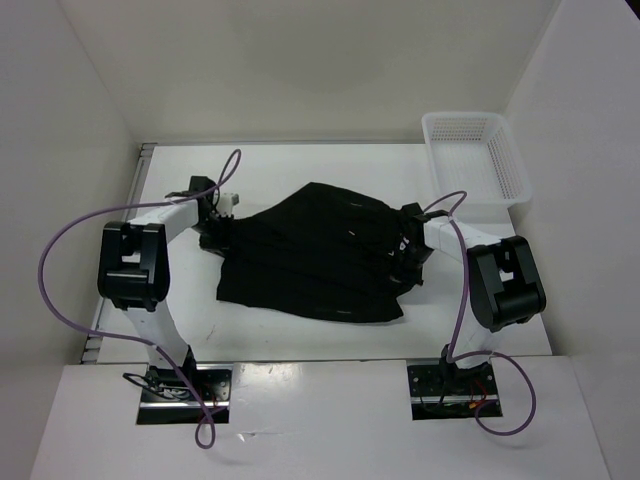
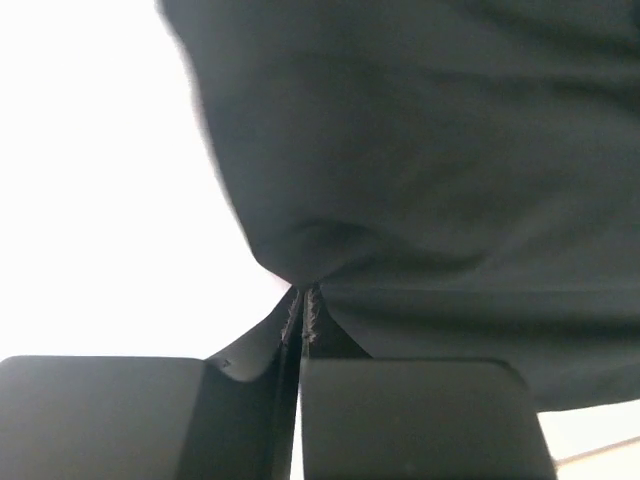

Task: Fold and stack the shorts
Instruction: Flatten the shorts out

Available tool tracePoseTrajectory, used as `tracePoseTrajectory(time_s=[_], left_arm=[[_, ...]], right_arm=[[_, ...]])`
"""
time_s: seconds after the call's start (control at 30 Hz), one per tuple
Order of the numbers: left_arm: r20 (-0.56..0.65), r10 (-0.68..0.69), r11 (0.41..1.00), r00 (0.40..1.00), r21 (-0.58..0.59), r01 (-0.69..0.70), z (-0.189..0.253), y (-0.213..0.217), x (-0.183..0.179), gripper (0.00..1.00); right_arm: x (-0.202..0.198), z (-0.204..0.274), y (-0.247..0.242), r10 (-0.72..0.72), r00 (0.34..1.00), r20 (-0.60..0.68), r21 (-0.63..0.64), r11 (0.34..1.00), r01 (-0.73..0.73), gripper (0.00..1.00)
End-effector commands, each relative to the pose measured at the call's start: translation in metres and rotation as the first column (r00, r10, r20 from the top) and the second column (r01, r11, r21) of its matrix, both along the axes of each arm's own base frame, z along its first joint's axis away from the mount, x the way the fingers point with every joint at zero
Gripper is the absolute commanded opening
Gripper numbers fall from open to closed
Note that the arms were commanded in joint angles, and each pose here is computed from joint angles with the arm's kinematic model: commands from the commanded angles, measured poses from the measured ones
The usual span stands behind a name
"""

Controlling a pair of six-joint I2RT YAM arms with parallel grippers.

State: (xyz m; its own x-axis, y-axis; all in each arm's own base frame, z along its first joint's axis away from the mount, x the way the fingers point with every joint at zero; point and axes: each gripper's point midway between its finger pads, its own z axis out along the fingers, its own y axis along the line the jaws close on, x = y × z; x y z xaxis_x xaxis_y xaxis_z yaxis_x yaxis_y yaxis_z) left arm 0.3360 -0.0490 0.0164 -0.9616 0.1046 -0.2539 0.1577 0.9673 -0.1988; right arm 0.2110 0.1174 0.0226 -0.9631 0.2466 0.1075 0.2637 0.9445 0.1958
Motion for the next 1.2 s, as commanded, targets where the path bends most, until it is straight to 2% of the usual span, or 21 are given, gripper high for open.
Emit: tracePoseTrajectory(time_s=[0.0, 0.07, 0.13, 0.17, 0.23, 0.27, 0.37, 0.4, 0.5, 0.63, 0.73, 0.77, 0.8, 0.87, 0.9, 1.03, 1.13, 1.17], left_arm=[[0.135, 0.054, 0.996, 0.989, 0.059, -0.062, 0.017, 0.026, 0.045, 0.0], [0.152, 0.048, 0.998, 0.987, 0.038, -0.055, 0.021, 0.023, 0.05, 0.0], [0.117, 0.031, 0.999, 0.993, -0.03, -0.027, 0.024, 0.01, 0.045, 0.09], [0.1, 0.026, 0.999, 0.995, -0.05, -0.021, 0.024, 0.006, 0.04, 0.16], [0.058, 0.018, 0.997, 0.998, -0.08, -0.013, 0.02, 0.001, 0.032, 0.31], [0.045, 0.018, 0.997, 0.999, -0.08, -0.014, 0.019, 0.001, 0.029, 0.33], [0.049, 0.025, 0.998, 0.998, -0.053, -0.022, 0.025, 0.005, 0.019, 0.35], [0.086, 0.029, 0.999, 0.996, -0.034, -0.027, 0.037, 0.009, 0.021, 0.37], [0.087, 0.046, 0.998, 0.995, 0.033, -0.049, 0.055, 0.021, 0.014, 0.38], [0.026, 0.049, 0.998, 0.998, 0.047, -0.05, 0.067, 0.023, -0.005, 0.38], [-0.074, 0.011, 1.0, 0.997, -0.006, -0.012, 0.05, 0.005, -0.038, 0.38], [-0.103, -0.007, 1.0, 0.995, -0.015, 0.005, 0.044, -0.001, -0.047, 0.38], [-0.111, -0.045, 0.999, 0.993, -0.024, 0.043, 0.037, -0.012, -0.054, 0.38], [-0.151, -0.075, 0.997, 0.986, -0.023, 0.073, 0.018, -0.019, -0.072, 0.38], [-0.172, -0.097, 0.995, 0.98, -0.032, 0.093, 0.012, -0.026, -0.08, 0.38], [-0.227, -0.11, 0.994, 0.968, -0.004, 0.112, -0.007, -0.023, -0.104, 0.37], [-0.265, -0.088, 0.985, 0.96, 0.122, 0.124, -0.024, -0.001, -0.121, 0.37], [-0.269, -0.081, 0.98, 0.96, 0.151, 0.125, -0.028, 0.005, -0.124, 0.37]], right_arm=[[0.005, -0.002, 0.001, 0.003, 1.0, 0.019, -0.006, 1.0, -0.003, 0.0], [0.006, -0.001, 0.0, 0.003, 1.0, 0.03, -0.012, 1.0, -0.003, 0.0], [0.006, -0.001, 0.0, 0.003, 1.0, 0.03, -0.012, 1.0, -0.003, 0.01], [0.006, -0.001, 0.0, 0.003, 1.0, 0.03, -0.012, 1.0, -0.003, 0.21], [0.005, 0.002, 0.001, 0.003, 1.0, 0.029, -0.002, 1.0, -0.003, 0.36], [0.01, 0.012, 0.002, 0.012, 0.997, 0.072, 0.009, 1.0, -0.012, 0.44], [0.02, 0.035, -0.001, -0.002, 0.984, 0.176, -0.002, 1.0, 0.002, 0.49], [0.03, 0.048, -0.001, -0.017, 0.973, 0.23, -0.001, 1.0, 0.018, 0.49], [0.048, 0.085, -0.013, -0.082, 0.923, 0.375, -0.036, 0.994, 0.103, 0.49], [0.053, 0.11, -0.011, -0.116, 0.882, 0.456, -0.032, 0.989, 0.146, 0.36], [0.043, 0.095, 0.019, -0.079, 0.904, 0.42, 0.03, 0.997, 0.073, 0.2], [0.031, 0.078, 0.028, -0.052, 0.926, 0.374, 0.046, 0.998, 0.037, 0.16], [0.023, 0.064, 0.05, -0.021, 0.944, 0.329, 0.088, 0.996, -0.008, 0.07], [0.008, 0.043, 0.061, 0.005, 0.967, 0.255, 0.077, 0.997, -0.025, 0.02], [-0.003, 0.027, 0.066, 0.036, 0.98, 0.197, 0.05, 0.998, -0.046, 0.0], [-0.025, 0.001, 0.059, 0.018, 0.994, 0.108, -0.001, 1.0, -0.018, 0.0], [-0.034, -0.006, 0.049, -0.014, 0.996, 0.085, -0.043, 0.999, 0.017, 0.0], [-0.036, -0.006, 0.051, -0.003, 0.996, 0.085, -0.043, 0.999, 0.007, 0.03]])
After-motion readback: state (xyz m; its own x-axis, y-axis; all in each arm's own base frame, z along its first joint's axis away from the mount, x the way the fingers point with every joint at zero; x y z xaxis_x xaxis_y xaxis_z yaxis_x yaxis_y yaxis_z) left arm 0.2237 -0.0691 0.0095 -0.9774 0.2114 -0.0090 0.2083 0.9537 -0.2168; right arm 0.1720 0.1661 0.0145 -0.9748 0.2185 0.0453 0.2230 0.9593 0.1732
